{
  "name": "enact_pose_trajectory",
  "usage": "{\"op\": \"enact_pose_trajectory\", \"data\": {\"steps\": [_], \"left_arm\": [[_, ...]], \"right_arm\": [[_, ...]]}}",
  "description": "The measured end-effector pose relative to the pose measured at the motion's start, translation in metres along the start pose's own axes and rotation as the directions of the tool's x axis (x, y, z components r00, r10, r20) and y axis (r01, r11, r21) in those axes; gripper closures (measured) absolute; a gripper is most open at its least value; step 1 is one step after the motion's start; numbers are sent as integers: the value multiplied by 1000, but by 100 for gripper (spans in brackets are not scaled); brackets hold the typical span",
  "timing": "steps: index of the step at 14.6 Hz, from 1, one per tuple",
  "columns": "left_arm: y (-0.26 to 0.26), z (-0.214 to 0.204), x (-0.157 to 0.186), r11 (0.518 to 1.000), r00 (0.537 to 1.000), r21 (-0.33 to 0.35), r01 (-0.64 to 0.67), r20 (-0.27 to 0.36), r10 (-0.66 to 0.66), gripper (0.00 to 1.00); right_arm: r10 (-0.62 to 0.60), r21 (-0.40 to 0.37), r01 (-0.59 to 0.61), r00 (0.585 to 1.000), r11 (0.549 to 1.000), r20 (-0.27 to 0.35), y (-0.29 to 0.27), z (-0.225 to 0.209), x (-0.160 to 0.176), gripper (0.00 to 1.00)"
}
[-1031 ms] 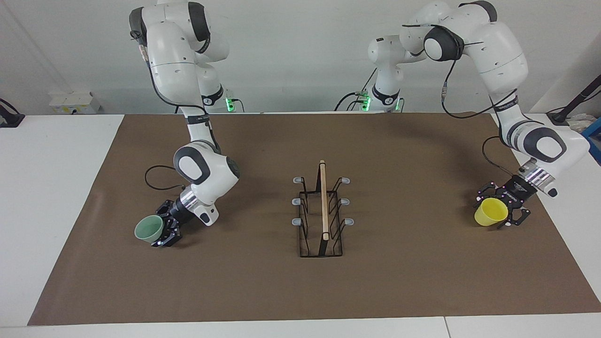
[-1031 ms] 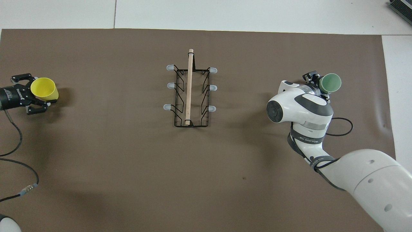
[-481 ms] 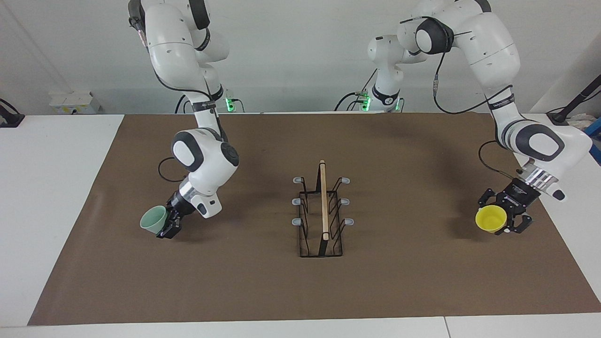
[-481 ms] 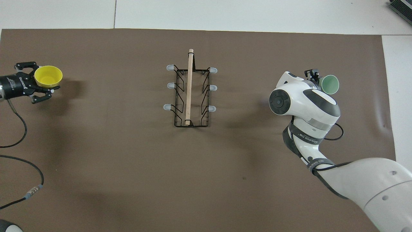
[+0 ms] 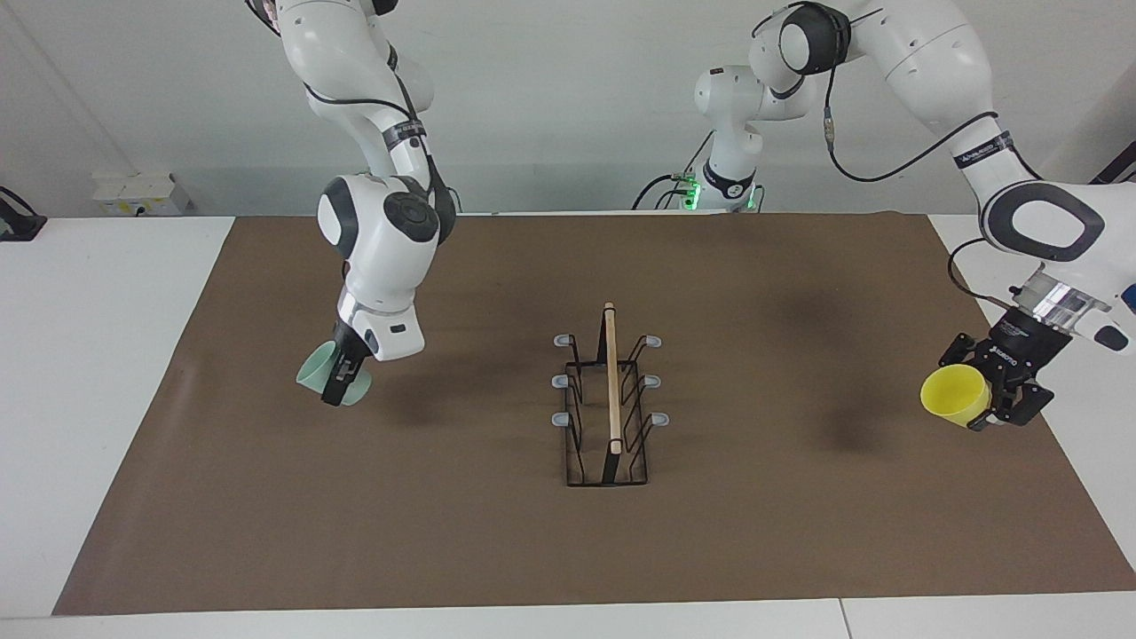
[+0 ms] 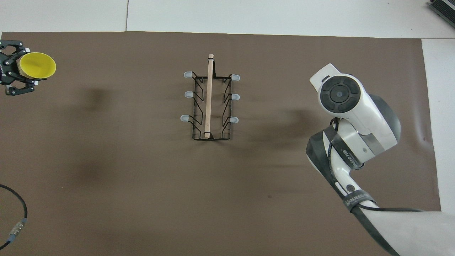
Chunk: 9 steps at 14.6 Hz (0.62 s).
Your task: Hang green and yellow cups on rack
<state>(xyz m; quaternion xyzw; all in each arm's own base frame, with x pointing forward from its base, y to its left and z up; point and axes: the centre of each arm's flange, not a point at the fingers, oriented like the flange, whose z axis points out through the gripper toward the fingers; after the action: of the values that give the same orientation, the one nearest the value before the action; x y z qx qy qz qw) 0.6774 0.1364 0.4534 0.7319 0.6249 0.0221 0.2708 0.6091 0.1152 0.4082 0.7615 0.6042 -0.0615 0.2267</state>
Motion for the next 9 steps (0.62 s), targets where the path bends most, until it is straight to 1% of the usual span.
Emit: {"op": "enact_pose_trajectory", "data": {"steps": [2, 3, 5, 7, 9], "left_arm": [[11, -11, -34, 992, 991, 65, -109, -76, 114, 32], [16, -16, -52, 980, 977, 101, -169, -112, 180, 32], [25, -21, -91, 945, 938, 163, -282, -159, 307, 32], [29, -14, -128, 893, 884, 230, -386, -185, 430, 32], [29, -5, -163, 827, 815, 300, -476, -203, 543, 32]], "right_arm": [[69, 43, -65, 993, 997, -93, -2, -19, 1, 32], [100, 58, -92, 984, 994, -148, -3, -29, 4, 32], [159, 64, -147, 950, 987, -268, 0, -48, 11, 32], [224, 104, -199, 897, 974, -381, 3, -67, 11, 32], [279, 148, -236, 815, 960, -509, 6, -99, 1, 32]]}}
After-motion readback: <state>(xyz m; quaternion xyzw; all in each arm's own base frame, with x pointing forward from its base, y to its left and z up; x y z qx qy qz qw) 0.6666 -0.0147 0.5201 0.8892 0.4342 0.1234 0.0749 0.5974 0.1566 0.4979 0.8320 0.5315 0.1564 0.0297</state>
